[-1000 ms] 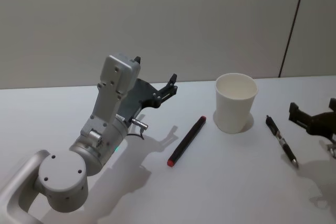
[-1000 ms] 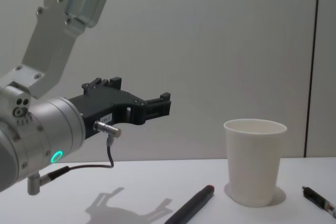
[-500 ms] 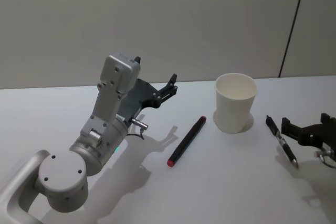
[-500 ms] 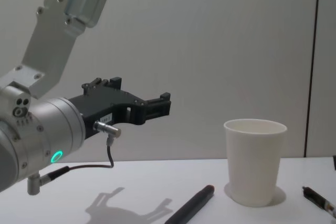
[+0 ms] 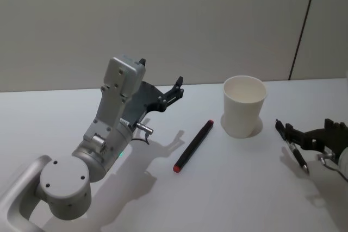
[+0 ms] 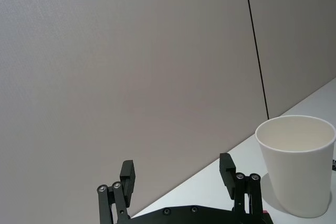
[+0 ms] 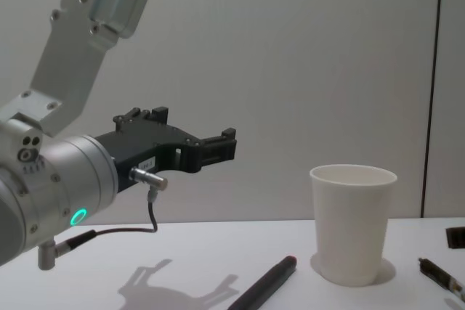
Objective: Place the pen into the pen holder.
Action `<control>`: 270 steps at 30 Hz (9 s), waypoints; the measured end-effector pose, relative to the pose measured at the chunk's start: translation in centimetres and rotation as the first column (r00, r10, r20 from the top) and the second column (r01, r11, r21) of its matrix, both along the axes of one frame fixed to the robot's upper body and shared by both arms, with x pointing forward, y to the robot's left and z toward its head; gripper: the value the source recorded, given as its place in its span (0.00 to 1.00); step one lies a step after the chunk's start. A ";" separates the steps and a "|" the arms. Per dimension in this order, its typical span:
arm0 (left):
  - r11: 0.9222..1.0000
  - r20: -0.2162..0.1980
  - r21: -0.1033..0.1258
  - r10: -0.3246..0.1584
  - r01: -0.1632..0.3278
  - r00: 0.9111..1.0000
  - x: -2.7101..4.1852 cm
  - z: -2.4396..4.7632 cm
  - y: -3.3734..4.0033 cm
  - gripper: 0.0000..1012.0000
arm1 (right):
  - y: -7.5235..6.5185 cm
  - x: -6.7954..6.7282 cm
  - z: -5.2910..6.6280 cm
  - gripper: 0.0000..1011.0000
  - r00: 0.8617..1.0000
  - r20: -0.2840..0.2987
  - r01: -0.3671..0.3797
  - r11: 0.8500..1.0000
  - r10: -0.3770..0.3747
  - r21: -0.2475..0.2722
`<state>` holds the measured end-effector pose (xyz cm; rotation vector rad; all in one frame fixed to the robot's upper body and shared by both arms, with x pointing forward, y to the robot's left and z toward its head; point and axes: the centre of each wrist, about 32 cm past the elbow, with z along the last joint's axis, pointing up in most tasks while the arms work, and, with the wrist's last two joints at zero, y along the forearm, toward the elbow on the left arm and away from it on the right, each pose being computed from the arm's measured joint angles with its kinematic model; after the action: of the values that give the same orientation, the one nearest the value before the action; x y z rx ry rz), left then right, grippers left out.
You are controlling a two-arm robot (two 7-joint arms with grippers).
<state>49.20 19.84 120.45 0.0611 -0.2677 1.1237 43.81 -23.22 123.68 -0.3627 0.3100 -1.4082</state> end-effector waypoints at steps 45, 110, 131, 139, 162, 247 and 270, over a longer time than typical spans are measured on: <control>1.000 0.000 0.000 0.000 0.000 1.000 0.00 0.00 0.00 0.99 | 2.2 3.2 -4.3 0.99 0.998 -0.067 0.008 1.000 -0.010 -0.025; 1.000 0.000 0.000 0.000 0.000 1.000 0.00 0.00 0.00 0.99 | 2.3 3.2 -5.0 0.62 0.998 -0.061 0.028 0.999 -0.030 -0.026; 1.000 0.000 0.000 0.000 0.000 1.000 0.00 0.00 0.00 0.99 | 2.3 3.2 -5.0 0.48 0.998 -0.052 0.019 0.999 -0.021 -0.026; 1.000 0.000 0.000 0.000 0.000 1.000 0.00 0.00 0.00 0.99 | 2.4 3.3 -5.0 0.43 0.999 -0.050 0.016 1.000 -0.017 -0.026; 1.000 0.000 0.000 0.000 0.000 1.000 0.00 0.00 0.00 0.99 | 2.3 3.1 -5.1 0.14 0.999 -0.037 0.006 1.000 -0.007 -0.022; 1.000 0.000 0.000 0.000 0.000 1.000 0.00 0.00 0.00 0.99 | 3.3 10.4 -3.8 0.14 0.579 0.762 -0.287 0.947 0.289 -0.141; 1.000 0.000 0.000 0.000 0.000 1.000 0.00 0.00 0.00 0.99 | 4.6 11.7 -6.6 0.14 0.579 0.727 -0.327 0.922 0.369 -0.207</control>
<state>49.20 19.84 120.44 0.0612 -0.2676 1.1237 55.47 -18.64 117.05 0.1546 -0.4839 -1.0534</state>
